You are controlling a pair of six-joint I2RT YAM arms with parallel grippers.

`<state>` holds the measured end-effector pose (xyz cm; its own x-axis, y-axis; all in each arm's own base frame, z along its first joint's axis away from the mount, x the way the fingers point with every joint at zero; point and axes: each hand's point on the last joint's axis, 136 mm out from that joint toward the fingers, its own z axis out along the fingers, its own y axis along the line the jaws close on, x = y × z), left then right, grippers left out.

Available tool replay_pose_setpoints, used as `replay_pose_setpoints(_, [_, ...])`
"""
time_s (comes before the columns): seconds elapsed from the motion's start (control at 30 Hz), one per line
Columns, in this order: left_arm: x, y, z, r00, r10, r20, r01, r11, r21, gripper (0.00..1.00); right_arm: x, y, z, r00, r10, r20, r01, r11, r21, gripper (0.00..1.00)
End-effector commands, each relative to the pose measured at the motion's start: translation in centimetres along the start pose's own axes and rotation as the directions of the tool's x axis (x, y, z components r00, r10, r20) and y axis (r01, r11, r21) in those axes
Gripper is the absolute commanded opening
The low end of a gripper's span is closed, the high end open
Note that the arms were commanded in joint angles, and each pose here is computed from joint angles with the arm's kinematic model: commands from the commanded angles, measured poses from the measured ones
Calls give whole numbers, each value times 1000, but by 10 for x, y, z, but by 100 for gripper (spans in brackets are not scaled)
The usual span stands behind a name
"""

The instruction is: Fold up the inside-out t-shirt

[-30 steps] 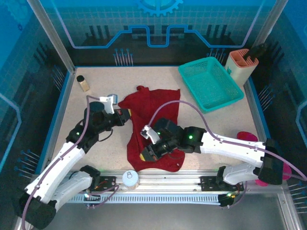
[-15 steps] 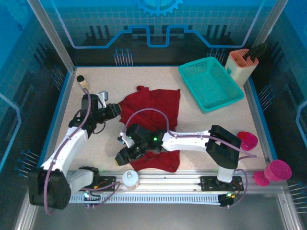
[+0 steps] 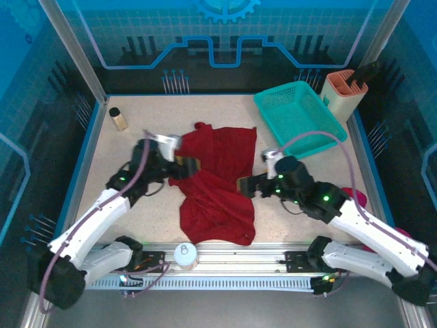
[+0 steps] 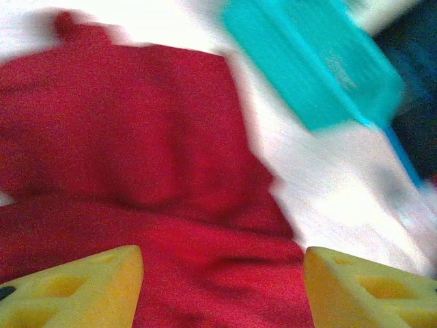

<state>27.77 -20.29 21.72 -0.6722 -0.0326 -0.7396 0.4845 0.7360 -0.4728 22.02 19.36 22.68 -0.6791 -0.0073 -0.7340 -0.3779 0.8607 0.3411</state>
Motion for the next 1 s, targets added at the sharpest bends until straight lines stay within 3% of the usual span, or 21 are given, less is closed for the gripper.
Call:
replay_pose_setpoints(0.0, [48, -100, 26, 885, 463, -49, -415, 833, 366, 65, 17, -49, 0, 983, 176, -54, -173, 984, 50, 100])
replay_pose_setpoints(0.07, [102, -136, 36, 710, 704, -26, -595, 619, 513, 68, 15, -67, -3, 956, 286, -71, -283, 958, 50, 100])
replay_pose_setpoints(0.13, [142, -145, 54, 545, 838, -36, -692, 473, 545, 70, 15, -82, -5, 928, 362, -88, -359, 932, 54, 100])
replay_pose_setpoints(0.2, [169, -139, 65, 428, 898, -98, -710, 402, 579, 71, 16, -94, -5, 905, 417, -90, -412, 909, 62, 100])
replay_pose_setpoints(0.3, [200, -125, 82, 215, 963, -164, -759, 270, 593, 72, 19, -108, -5, 879, 470, -81, -466, 882, 65, 100])
replay_pose_setpoints(0.37, [214, -117, 92, 123, 973, -196, -772, 218, 597, 72, 23, -114, -4, 867, 493, -78, -487, 870, 77, 100])
replay_pose_setpoints(0.43, [219, -112, 103, 93, 973, -211, -783, 202, 588, 72, 26, -117, -2, 861, 503, -72, -498, 863, 83, 100])
replay_pose_setpoints(0.63, [224, -123, 128, 90, 987, -130, -824, 147, 547, 66, 29, -123, 1, 851, 522, -58, -515, 851, 97, 100])
replay_pose_setpoints(0.8, [218, -140, 149, 107, 993, -59, -864, 122, 488, 33, 35, -126, 3, 842, 537, -53, -530, 841, 108, 100])
replay_pose_setpoints(0.87, [211, -150, 154, 133, 991, -24, -876, 129, 465, 17, 40, -130, 3, 838, 544, -48, -534, 835, 131, 100])
replay_pose_setpoints(0.97, [194, -163, 157, 173, 984, 45, -906, 141, 399, 0, 54, -137, 3, 823, 566, -45, -552, 816, 170, 100])
